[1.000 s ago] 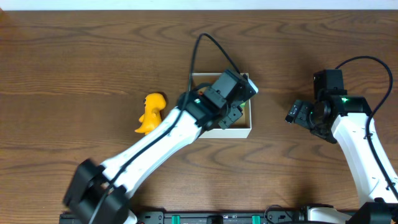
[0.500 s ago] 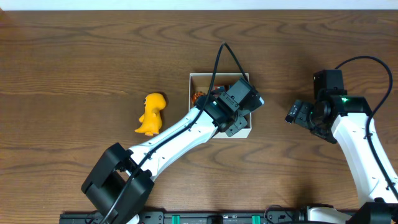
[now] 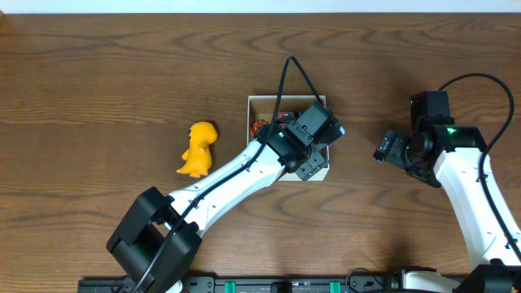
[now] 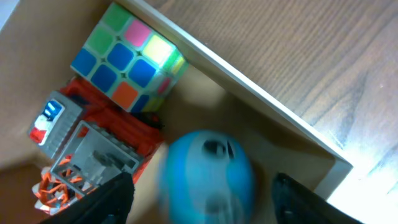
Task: Pack container
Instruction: 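Carry the blue ball right and lower it into the box, then open the left gripper and move it back to the orange dinosaur, then grasp the orange dinosaur with the left gripper and lift it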
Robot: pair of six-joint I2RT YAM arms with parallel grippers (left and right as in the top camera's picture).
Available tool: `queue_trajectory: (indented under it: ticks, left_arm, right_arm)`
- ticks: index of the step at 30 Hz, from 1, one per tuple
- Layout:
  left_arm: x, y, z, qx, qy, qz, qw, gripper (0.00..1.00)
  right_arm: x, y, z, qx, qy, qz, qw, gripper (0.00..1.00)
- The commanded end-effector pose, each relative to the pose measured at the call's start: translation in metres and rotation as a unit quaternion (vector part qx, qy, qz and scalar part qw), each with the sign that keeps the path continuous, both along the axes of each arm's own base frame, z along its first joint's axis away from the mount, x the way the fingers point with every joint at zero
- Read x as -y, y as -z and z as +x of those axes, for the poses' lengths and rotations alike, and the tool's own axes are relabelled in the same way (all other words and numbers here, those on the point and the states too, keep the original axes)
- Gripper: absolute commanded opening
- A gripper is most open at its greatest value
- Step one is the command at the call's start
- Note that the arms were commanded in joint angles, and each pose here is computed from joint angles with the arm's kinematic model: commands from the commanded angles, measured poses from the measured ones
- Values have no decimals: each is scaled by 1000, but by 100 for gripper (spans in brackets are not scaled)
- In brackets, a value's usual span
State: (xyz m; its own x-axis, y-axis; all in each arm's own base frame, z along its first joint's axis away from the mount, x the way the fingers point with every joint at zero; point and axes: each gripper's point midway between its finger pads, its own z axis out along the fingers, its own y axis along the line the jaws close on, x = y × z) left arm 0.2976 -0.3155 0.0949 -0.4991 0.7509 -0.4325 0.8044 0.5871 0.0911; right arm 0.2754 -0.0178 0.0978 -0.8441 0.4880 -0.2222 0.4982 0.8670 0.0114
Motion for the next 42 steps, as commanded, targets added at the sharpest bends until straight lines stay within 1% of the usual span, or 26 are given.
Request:
queue_trajectory:
  ticks: [1,8,13,16,19,20,21,24,26,28,30,32,37,39,42]
  left_arm:
    - [1,0,1,1,-2,-1,1000,75]
    - [2,-9,1,8,-2,-8,1000,75]
    - [-9,-42,3,30,-14,-28,999,75]
    - [-41,-70,6,36,-74,-33,996,75]
    - [-96,-97,9,44,-149,-25,988,75]
    - [-112,-105,9,45,-166,-25,985,76]
    - [-129,-113,9,47,-184,-25,981,81]
    - [-186,-131,17,56,-265,-33,962,89]
    - [-223,-134,25,49,-344,-47,936,90]
    - [-243,-128,30,27,-385,-66,920,90]
    - [-254,-116,36,-3,-403,-79,912,90]
    - [-262,-99,42,-32,-417,-76,905,90]
    - [-267,-41,53,-106,-430,-32,896,92]
    - [-266,-17,55,-135,-432,-13,892,94]
    - [-267,17,53,-177,-433,14,884,95]
  right_arm:
    - [3,0,-1,-2,-1,-1,1000,99]
    - [3,0,-1,-2,-2,-2,1000,99]
    - [4,0,-1,-2,-3,-5,1000,99]
    - [4,0,-1,-2,-3,-5,1000,99]
    - [4,0,-1,-2,-4,-5,1000,99]
    - [4,0,-1,-2,-4,-5,1000,99]
    - [4,0,-1,-1,-4,-5,1000,99]
    - [4,0,-1,0,-3,-5,1000,99]
    - [4,0,0,0,-3,-5,1000,99]
    - [4,0,-1,0,-3,-5,1000,99]
    - [4,0,-1,0,-3,-5,1000,99]
    - [4,0,0,0,-3,-5,1000,99]
    - [4,0,-1,0,-3,-5,1000,99]
    - [4,0,-1,0,-3,-5,1000,99]
    - [4,0,-1,0,-4,-5,1000,99]
